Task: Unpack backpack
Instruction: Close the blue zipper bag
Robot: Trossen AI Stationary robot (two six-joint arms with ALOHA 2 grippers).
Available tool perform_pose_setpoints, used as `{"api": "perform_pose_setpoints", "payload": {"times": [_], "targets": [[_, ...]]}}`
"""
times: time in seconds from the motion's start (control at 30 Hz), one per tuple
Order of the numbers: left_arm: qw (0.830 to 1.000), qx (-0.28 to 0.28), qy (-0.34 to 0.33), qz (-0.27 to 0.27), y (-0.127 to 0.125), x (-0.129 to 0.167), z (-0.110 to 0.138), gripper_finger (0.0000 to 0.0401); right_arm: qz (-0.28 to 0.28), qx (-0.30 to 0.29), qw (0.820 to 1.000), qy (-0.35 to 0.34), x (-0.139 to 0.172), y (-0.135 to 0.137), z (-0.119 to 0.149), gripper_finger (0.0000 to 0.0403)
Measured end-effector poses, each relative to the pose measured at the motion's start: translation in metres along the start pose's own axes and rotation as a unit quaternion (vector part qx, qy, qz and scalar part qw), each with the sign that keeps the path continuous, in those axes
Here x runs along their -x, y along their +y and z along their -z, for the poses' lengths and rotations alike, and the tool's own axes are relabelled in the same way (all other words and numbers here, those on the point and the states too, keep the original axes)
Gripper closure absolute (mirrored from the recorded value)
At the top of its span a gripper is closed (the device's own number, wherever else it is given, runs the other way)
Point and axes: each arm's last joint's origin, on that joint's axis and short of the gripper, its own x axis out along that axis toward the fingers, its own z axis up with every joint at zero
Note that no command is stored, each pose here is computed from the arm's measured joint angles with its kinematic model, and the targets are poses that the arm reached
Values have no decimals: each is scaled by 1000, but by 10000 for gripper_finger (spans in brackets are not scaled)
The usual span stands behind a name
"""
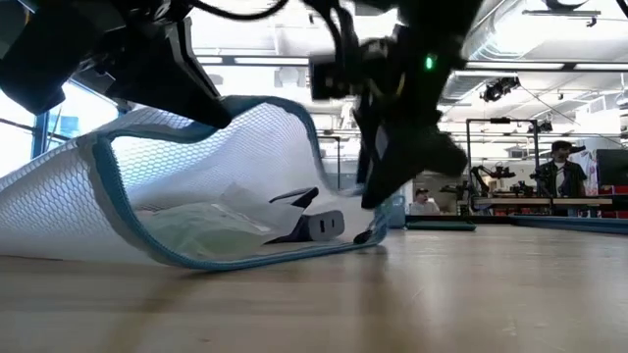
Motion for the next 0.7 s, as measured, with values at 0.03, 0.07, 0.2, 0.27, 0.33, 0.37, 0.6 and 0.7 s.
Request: {"api": "perform_pose_setpoints", "payload": {"times": [0.03,0.07,0.2,0.27,0.33,0.37,0.6,0.7], "targets": [[1000,3,0,0,0,0,0,401,5,7,1000,-1,6,-1,-2,195],[1000,4,0,0,0,0,0,401,15,12,1000,0,12,-1,-3,183],[1000,11,0,0,0,0,0,401,72,26,997,9,32,-2,0,161],[1000,14,-1,1,0,0,0,401,88,27,996,17,40,-2,5,161],[1000,15,0,5,0,0,0,401,92,26,995,22,44,-5,13,166],[1000,16,1,12,-1,0,-1,401,94,23,995,25,45,-7,18,171],[994,-20,11,108,-9,3,-3,383,52,12,998,-13,28,-9,63,200],[993,-51,17,109,-8,3,0,347,36,53,997,-51,10,0,79,208]]}}
